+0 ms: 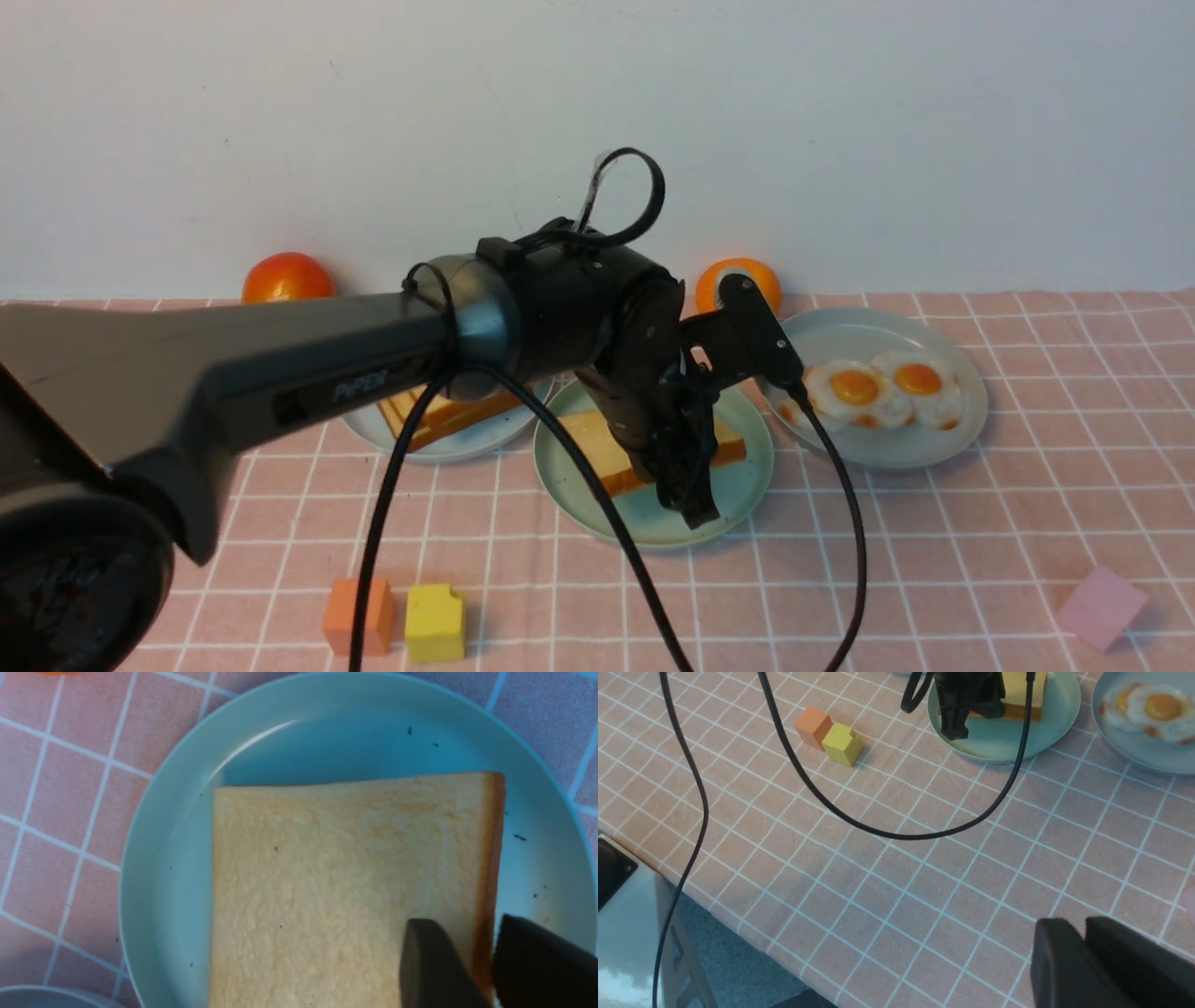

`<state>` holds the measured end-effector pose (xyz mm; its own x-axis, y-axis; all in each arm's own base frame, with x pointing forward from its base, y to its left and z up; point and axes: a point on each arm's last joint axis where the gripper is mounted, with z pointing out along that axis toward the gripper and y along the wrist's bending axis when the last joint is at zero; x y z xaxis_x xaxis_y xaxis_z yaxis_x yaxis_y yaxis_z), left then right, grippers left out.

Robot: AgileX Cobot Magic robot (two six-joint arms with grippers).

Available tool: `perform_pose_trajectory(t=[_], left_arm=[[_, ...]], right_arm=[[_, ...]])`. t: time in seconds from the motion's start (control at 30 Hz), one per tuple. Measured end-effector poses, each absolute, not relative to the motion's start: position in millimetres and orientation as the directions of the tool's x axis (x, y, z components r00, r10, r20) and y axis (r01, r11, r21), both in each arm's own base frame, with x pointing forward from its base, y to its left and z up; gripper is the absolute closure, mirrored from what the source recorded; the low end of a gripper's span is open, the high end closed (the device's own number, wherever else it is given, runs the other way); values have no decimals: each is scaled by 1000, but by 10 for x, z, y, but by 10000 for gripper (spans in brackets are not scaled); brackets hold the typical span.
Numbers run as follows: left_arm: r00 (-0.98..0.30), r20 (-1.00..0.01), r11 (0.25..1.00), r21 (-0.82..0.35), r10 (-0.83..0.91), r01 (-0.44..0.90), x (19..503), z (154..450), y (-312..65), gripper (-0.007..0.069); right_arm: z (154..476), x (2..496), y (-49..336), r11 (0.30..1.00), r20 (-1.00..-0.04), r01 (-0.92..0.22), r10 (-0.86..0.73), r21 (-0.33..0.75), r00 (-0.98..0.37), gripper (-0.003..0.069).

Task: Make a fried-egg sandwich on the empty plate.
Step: Use the left arm to put a slice of bread into the empty plate in the middle, then use the right arm to grab a fried egg

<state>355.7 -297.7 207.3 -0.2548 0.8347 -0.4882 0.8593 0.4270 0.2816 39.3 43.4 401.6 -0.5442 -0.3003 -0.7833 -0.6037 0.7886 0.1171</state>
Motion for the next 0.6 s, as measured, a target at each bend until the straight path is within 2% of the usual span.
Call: perform_pose_trajectory(t=[0.17,0.2,0.23,0.3,0.33,0.4,0.43,0.5,0.53,0.57,0.6], left_arm=[[-260,-500,438,277,826,855,3557,2092,-2981,129],[-261,-501,438,276,825,855,3555,2098,-2980,122],[-287,-509,460,253,812,851,3527,2162,-2966,78],[-317,-525,490,229,790,841,3495,2254,-2948,62],[-358,-550,533,196,755,823,3433,2427,-2917,61],[-410,-601,600,148,686,786,3309,2757,-2856,102],[-439,-635,638,112,635,762,3210,2982,-2810,146],[-478,-703,693,30,527,720,2927,3504,-2662,291],[-481,-737,704,-10,475,710,2754,3767,-2553,387],[-487,-737,705,-21,468,709,2721,3795,-2531,403],[-489,-766,700,-73,417,711,2470,4051,-2366,534]], right_arm=[[4016,392,434,788,-783,-604,-300,117,-544,543],[4016,392,434,788,-783,-604,-300,117,-544,543],[4016,392,434,790,-783,-601,-296,121,-547,541],[4016,392,434,795,-781,-592,-284,134,-557,539],[4014,411,440,802,-774,-578,-269,150,-574,538],[3998,485,455,817,-752,-552,-258,165,-606,537],[3980,559,471,827,-733,-537,-260,166,-629,536],[3913,796,533,848,-675,-505,-280,159,-682,531],[3861,963,581,858,-646,-492,-292,149,-705,531],[3852,993,590,859,-642,-490,-293,148,-709,531],[3768,1232,660,868,-613,-480,-311,128,-726,528]])
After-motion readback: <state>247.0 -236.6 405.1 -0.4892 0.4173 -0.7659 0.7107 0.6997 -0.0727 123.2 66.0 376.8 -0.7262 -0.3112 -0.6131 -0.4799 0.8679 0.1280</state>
